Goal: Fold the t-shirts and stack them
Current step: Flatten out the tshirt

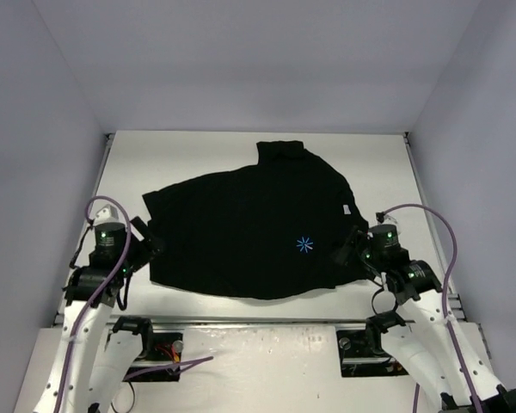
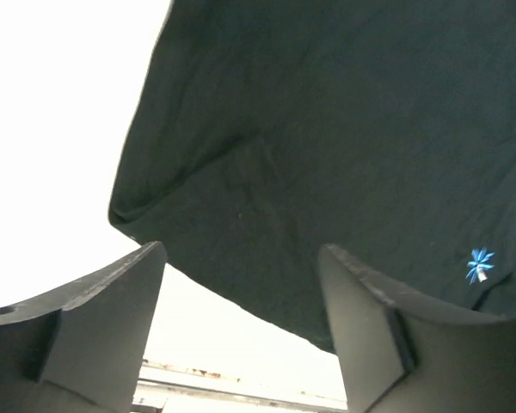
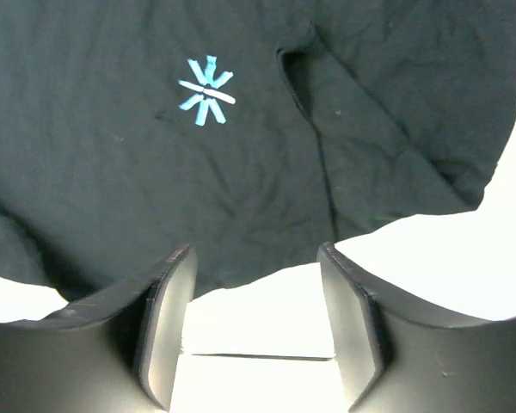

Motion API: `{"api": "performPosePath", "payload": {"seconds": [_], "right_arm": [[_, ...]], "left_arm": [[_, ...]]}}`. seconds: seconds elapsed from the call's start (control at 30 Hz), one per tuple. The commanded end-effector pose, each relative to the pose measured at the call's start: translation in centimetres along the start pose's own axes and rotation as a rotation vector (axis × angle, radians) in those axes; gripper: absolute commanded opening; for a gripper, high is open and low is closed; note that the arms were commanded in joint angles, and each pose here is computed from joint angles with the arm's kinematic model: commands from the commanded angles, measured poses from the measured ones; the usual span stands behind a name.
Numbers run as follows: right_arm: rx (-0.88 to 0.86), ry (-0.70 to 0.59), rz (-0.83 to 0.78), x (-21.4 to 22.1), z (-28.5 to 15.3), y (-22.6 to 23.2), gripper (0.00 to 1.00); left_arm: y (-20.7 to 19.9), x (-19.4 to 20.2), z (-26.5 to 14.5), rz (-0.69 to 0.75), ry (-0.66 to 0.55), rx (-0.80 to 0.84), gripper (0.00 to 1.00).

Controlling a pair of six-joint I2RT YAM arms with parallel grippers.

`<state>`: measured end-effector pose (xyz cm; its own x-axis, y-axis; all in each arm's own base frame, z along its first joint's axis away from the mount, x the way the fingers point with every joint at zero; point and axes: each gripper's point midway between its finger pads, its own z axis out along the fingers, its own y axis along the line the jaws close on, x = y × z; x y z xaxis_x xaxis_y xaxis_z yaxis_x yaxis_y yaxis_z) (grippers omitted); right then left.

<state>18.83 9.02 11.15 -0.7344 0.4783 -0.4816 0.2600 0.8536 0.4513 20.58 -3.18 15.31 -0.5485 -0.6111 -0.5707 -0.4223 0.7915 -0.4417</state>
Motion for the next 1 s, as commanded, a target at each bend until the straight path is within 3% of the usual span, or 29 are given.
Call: {"api": "performPosePath", "payload": {"seconds": [0.0, 0.07, 0.17, 0.4, 0.67, 0.97], "right_arm": [[-0.054, -0.081, -0.031, -2.8, -2.2, 2.3, 0.63], [-0.015, -0.133, -0.100, -4.8, -2.6, 2.4, 0.66], [0.110, -0.105, -0.215, -7.4, -0.1, 2.4, 0.67], [0.163, -0.095, -0.295, -12.1, 7.5, 4.7, 0.62], [0.238, 0.006, -0.315, -12.3, 15.8, 2.9, 0.61], [0.323, 0.097, -0.311, -12.0, 22.4, -0.2, 0.60]], "left_arm": [[-0.3, -5.0, -3.7, 0.016, -0.205, -0.033, 0.73], [-1.2, -7.1, -4.0, 0.064, -0.252, -0.037, 0.73], [-3.4, -7.7, -1.2, 0.127, -0.170, -0.028, 0.73], [-7.2, -6.3, 10.3, 0.265, 0.045, -0.096, 0.73], [-6.7, -3.8, 20.8, 0.325, 0.221, -0.211, 0.73], [-7.1, -3.3, 27.8, 0.385, 0.320, -0.279, 0.73]]}}
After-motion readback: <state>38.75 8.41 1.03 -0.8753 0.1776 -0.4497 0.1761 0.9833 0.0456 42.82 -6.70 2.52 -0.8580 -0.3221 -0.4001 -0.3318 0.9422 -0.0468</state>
